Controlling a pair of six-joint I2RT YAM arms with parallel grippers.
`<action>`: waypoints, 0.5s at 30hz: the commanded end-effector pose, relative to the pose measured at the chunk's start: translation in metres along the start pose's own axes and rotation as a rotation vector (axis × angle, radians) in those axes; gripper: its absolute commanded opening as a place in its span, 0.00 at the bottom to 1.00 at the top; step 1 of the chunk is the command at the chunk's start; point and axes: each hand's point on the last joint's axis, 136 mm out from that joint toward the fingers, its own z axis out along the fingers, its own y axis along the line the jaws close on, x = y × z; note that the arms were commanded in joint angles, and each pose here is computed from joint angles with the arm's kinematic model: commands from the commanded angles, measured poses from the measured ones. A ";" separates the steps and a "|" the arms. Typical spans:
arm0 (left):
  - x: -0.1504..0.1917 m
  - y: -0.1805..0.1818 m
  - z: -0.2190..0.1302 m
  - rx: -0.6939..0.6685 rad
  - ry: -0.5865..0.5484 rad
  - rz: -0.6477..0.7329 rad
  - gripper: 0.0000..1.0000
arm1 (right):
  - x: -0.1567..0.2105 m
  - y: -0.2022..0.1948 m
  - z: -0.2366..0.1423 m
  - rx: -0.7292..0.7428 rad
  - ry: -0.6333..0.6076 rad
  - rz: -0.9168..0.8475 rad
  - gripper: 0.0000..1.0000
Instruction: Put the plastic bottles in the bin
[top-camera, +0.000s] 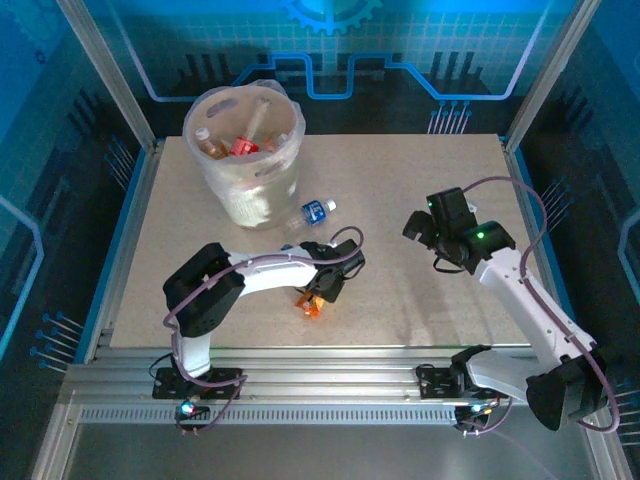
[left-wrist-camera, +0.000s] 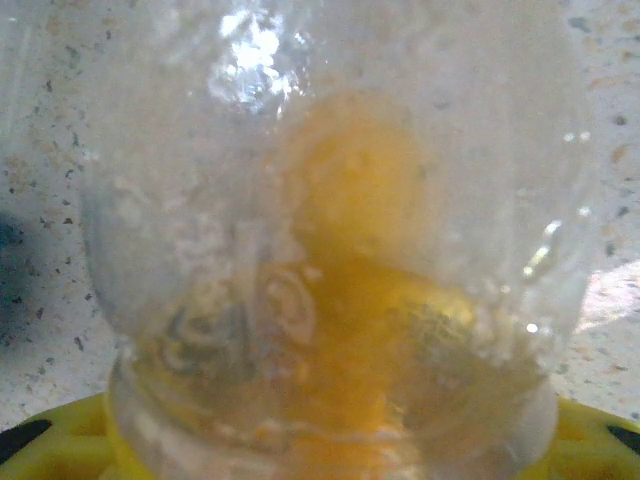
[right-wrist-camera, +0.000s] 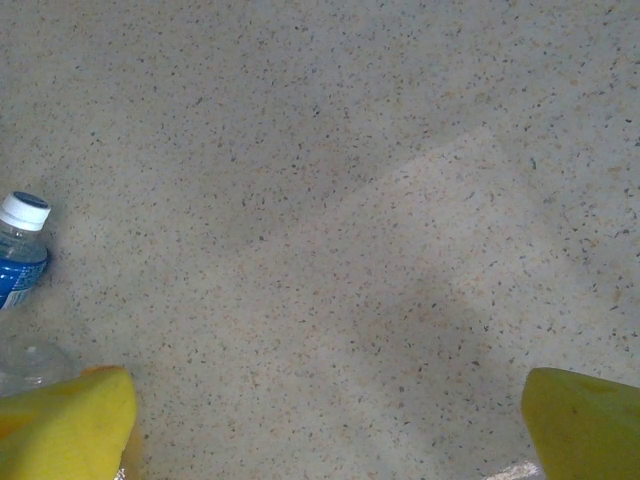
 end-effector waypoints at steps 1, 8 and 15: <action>-0.024 -0.016 -0.043 0.078 -0.097 0.014 0.54 | -0.003 -0.013 -0.004 0.039 -0.027 0.012 1.00; -0.071 -0.006 -0.131 0.143 -0.368 0.017 0.53 | -0.008 -0.020 -0.012 0.054 -0.062 0.018 1.00; -0.120 0.031 -0.242 0.169 -0.702 0.000 0.52 | -0.010 -0.022 -0.018 0.033 -0.087 0.022 1.00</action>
